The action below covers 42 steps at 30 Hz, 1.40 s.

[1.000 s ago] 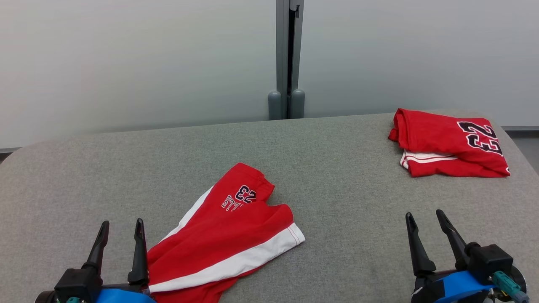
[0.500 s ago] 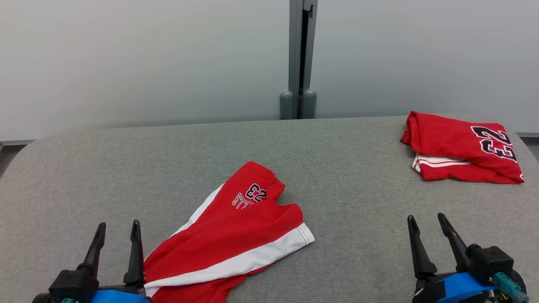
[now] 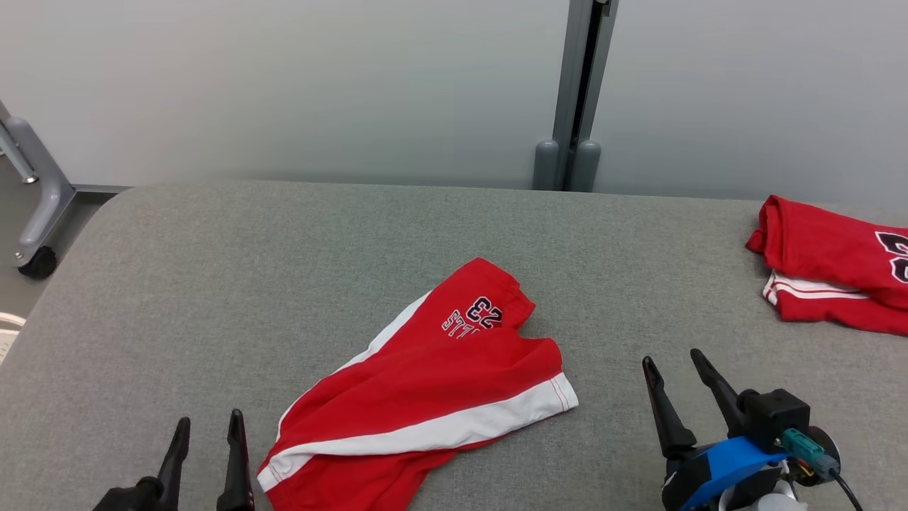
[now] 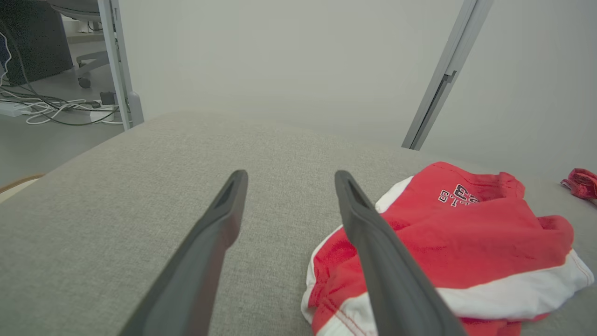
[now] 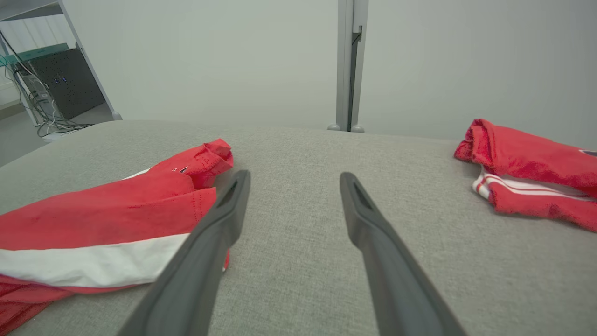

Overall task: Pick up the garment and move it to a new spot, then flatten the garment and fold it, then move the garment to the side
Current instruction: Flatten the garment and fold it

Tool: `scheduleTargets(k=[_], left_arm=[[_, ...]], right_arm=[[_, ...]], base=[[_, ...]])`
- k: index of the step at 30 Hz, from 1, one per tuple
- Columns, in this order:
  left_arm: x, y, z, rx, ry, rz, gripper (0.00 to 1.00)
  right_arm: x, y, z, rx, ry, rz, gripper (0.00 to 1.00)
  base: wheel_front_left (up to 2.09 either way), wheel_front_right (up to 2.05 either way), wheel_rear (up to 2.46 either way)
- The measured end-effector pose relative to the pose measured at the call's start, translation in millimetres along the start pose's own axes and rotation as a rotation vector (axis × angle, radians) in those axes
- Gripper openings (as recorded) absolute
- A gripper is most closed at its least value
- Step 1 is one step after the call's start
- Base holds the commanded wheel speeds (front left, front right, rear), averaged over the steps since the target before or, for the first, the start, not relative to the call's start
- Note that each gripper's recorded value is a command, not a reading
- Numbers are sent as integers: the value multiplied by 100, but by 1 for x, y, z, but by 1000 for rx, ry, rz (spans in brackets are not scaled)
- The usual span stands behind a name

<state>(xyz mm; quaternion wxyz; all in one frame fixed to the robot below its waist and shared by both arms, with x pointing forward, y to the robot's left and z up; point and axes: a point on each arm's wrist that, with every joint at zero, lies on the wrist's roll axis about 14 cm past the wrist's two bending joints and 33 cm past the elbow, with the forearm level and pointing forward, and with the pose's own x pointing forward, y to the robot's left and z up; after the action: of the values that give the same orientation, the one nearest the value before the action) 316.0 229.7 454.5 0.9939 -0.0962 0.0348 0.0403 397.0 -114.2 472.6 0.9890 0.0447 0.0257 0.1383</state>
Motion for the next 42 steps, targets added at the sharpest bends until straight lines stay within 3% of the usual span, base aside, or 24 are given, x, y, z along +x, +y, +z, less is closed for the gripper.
scheduleTargets(k=[7,19,28,42], left_arm=[[-21,-8,-36,-69,112,-11,100],[-36,-32,-78,-159,249,-40,100],[-21,-50,-66,-186,216,-98,100],[-8,-56,-61,-182,212,-127,100]], right_arm=[[11,18,-21,0,69,63,100],[16,24,-33,13,108,80,100],[12,26,-45,14,147,90,100],[27,53,-77,-34,273,236,100]], base=[[0,0,0],[0,0,0],[0,0,0],[0,0,0]])
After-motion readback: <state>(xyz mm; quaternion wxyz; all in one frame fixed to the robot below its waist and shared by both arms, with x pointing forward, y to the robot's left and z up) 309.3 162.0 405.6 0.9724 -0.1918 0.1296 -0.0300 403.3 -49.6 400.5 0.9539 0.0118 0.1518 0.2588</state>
